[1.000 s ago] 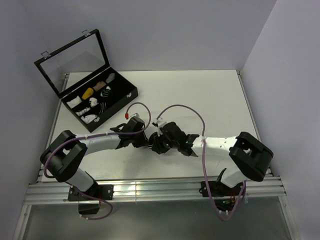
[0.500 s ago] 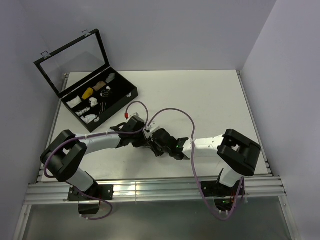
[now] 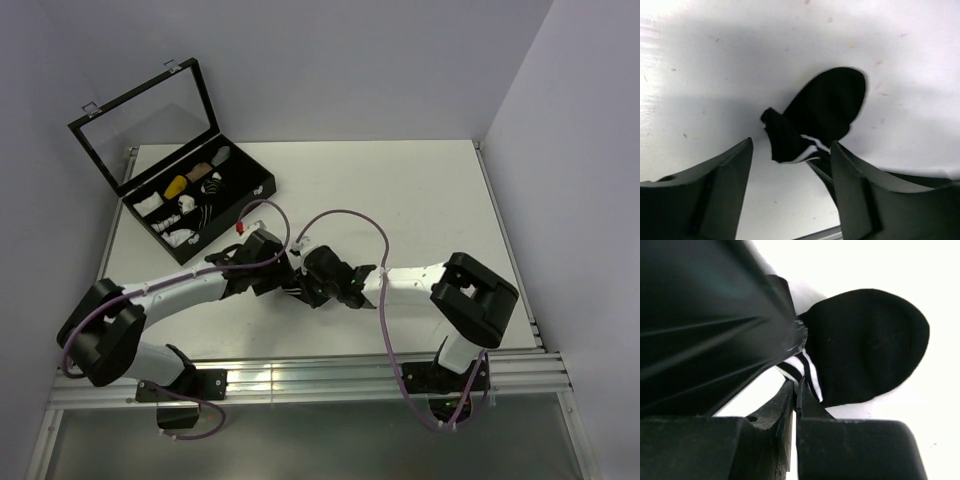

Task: Roll the socks
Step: Roll the sock at the center of the board.

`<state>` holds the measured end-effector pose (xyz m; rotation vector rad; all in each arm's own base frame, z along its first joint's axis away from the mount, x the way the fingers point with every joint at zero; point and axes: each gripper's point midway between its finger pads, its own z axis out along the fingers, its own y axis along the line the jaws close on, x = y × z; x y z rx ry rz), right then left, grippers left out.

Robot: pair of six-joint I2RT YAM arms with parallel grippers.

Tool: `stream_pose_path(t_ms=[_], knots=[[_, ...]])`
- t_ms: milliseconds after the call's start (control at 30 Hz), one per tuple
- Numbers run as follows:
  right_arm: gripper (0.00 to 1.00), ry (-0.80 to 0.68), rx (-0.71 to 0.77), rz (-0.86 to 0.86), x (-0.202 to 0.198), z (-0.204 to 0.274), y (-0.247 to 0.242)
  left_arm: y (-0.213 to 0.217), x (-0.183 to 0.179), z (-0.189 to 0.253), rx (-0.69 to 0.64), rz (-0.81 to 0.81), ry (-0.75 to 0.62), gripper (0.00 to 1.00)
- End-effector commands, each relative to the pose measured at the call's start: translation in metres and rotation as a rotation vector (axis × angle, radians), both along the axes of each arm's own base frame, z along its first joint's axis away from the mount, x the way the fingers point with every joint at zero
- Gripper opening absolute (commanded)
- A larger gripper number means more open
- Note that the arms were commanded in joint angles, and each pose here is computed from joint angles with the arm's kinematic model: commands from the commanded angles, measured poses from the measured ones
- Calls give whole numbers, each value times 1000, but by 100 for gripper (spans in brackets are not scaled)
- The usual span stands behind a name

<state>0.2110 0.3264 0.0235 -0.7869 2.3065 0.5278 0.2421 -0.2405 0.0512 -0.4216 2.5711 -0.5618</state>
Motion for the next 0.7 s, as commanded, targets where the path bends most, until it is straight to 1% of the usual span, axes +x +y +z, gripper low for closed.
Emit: stream_pose_path(t_ms=[0,33,67,100,133,167,267,400,433,500,567,667], knots=[[0,258,109,18,-18,0,-1,5,6,27,-57,73,-84,71],[0,314,164,41,-22,4,2,6,6,29,-68,89,-89,73],[0,354,195,14,-21,6,2,7,6,31,-75,96,-98,75],[0,378,220,-23,-12,6,-4,10,5,32,-83,102,-106,75],[0,398,253,-28,-11,6,-4,10,5,33,-94,106,-112,75],[0,452,297,-32,-15,10,-3,9,5,34,-105,106,-115,75],[0,522,387,-84,-10,12,-7,4,3,35,-136,87,-124,73],[0,642,463,-117,-14,5,-13,-6,-1,29,-168,45,-107,72],[0,646,493,-115,-13,5,-13,-10,-3,29,-175,30,-107,72],[0,721,535,-145,-14,0,-17,-16,-4,24,-175,14,-98,71],[0,753,584,-186,-9,-2,-22,-21,-6,22,-176,-1,-90,70],[0,797,614,-223,-11,-10,-28,-26,-5,17,-174,-12,-85,70]])
